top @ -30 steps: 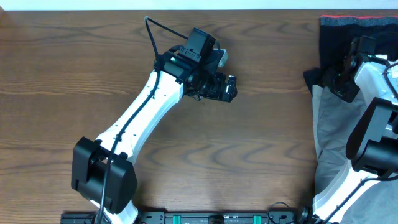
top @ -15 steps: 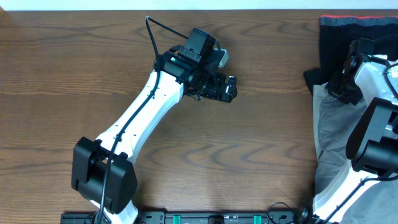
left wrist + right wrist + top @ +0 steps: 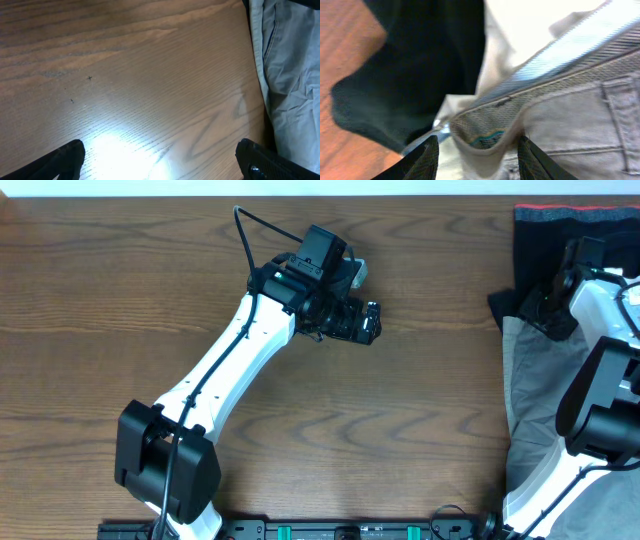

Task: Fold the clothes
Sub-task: 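Drag the grey shorts leftward onto the open table with the right gripper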

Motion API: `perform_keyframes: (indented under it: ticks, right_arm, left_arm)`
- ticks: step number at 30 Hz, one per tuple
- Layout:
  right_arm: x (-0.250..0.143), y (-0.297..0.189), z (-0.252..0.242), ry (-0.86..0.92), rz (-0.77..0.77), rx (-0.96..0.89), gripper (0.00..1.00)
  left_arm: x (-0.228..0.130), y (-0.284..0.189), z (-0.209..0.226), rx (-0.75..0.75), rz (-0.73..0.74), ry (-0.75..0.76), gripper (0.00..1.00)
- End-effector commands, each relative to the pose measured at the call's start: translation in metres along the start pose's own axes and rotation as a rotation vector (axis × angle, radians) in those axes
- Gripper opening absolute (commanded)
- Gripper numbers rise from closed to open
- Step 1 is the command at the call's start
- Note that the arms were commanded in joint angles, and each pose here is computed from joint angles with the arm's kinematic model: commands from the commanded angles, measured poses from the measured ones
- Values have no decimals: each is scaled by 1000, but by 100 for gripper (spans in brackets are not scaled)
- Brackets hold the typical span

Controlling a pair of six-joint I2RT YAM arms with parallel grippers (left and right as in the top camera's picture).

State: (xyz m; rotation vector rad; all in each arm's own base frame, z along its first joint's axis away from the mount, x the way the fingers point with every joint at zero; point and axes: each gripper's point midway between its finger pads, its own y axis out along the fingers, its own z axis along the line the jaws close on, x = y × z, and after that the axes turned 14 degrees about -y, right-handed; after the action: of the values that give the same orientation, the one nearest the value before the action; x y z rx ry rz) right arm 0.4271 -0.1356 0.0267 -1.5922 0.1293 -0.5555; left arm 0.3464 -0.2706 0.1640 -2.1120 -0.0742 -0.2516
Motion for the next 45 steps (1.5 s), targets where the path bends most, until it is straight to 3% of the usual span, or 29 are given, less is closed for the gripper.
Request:
perform_keyframes:
  ticks: [1,5,7,10,13,21,28,35,45]
  right_arm:
    - [-2,3,15,-4,5,15,48]
    - [-8,11,16,8,26,-33,42]
    - [-12,15,15,9,40,-53,33]
    - [-13,13,7,10,38,-111,10]
    - [-11,6,4,13,29,-115,1]
    - [8,-42,9,-5,-71,-66,1]
    - [22,-92,36,-97,-180,90,1]
    - [25,-113,82,-238,-236,277,1]
    - [27,-160,166,-336,-378,471,1]
  left_arm:
    - [4,-9,-5,-15,-20,23,98]
    - [4,-9,-5,-15,-19,23,98]
    - [3,-9,-5,-15,-19,22,98]
    - [3,-9,-5,-15,-19,22,98]
    - [4,-9,-5,-15,-19,23,98]
    - [4,-9,-4,-12,-21,37,98]
    - [9,-17,1,-8,-44,47,98]
    - [27,-70,35,85,-176,-16,98]
    - [33,-151,65,103,-341,-105,98]
